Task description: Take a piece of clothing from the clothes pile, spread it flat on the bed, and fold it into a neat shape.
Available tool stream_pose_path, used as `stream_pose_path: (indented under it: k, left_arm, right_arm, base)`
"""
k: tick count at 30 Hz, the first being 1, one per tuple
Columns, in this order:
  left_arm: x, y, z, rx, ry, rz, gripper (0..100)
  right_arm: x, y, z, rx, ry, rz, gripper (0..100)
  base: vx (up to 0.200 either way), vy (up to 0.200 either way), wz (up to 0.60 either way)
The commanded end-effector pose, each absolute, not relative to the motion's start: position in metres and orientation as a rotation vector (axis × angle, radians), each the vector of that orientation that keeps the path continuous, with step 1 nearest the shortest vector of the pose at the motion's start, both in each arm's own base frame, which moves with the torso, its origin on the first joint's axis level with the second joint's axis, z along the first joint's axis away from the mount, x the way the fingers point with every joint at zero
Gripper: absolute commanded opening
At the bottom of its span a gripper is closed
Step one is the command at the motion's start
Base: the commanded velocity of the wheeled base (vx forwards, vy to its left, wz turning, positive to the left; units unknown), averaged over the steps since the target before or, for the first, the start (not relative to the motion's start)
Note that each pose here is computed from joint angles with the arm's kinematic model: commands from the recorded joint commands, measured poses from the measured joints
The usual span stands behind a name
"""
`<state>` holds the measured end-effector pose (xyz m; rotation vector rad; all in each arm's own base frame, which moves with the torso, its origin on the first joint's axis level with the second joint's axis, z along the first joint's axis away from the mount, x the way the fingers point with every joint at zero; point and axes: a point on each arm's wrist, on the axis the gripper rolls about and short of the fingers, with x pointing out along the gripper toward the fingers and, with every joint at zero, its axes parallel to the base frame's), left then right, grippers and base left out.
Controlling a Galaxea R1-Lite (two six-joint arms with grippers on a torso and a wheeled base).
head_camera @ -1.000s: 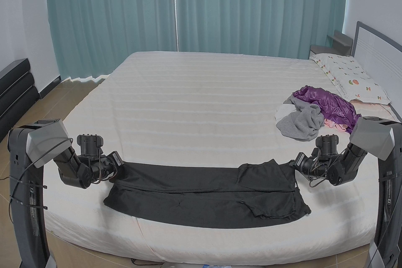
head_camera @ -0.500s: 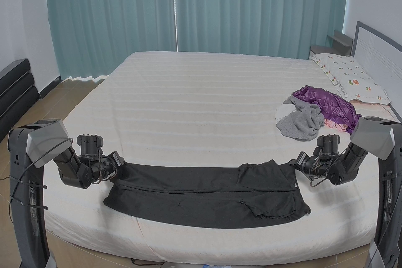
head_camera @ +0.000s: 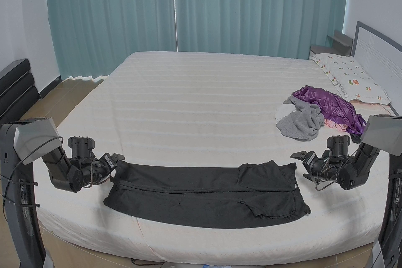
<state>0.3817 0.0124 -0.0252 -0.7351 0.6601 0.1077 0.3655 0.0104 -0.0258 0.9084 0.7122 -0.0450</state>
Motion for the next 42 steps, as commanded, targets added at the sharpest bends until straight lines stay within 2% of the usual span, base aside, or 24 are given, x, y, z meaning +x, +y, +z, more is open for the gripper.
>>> stream_pose_path:
  k: [1,12,20,26,42]
  left_arm:
    - [0.338,0.014,-0.004,-0.775,0.664,0.085,100]
    - [0.291,0.008,-0.016,-0.77,0.692,0.091,100]
    - [0.29,0.002,-0.03,-0.742,0.713,0.114,100]
    - [0.292,-0.004,-0.035,-0.706,0.708,0.16,100]
    - [0.295,-0.008,-0.036,-0.699,0.703,0.154,100]
  right_arm:
    - [0.327,0.014,-0.001,0.968,0.698,-0.046,100]
    - [0.288,0.022,-0.011,1.052,0.721,-0.055,100]
    - [0.278,0.021,-0.013,1.069,0.695,-0.005,100]
    - [0.277,0.022,-0.014,1.067,0.702,-0.003,100]
    - [0.277,0.022,-0.015,1.064,0.704,-0.004,100]
  base:
    - [0.0,0.0,0.0]
    - [-0.109,0.0,0.0]
    - [0.0,0.0,0.0]
    - [0.0,0.0,0.0]
    - [0.0,0.0,0.0]
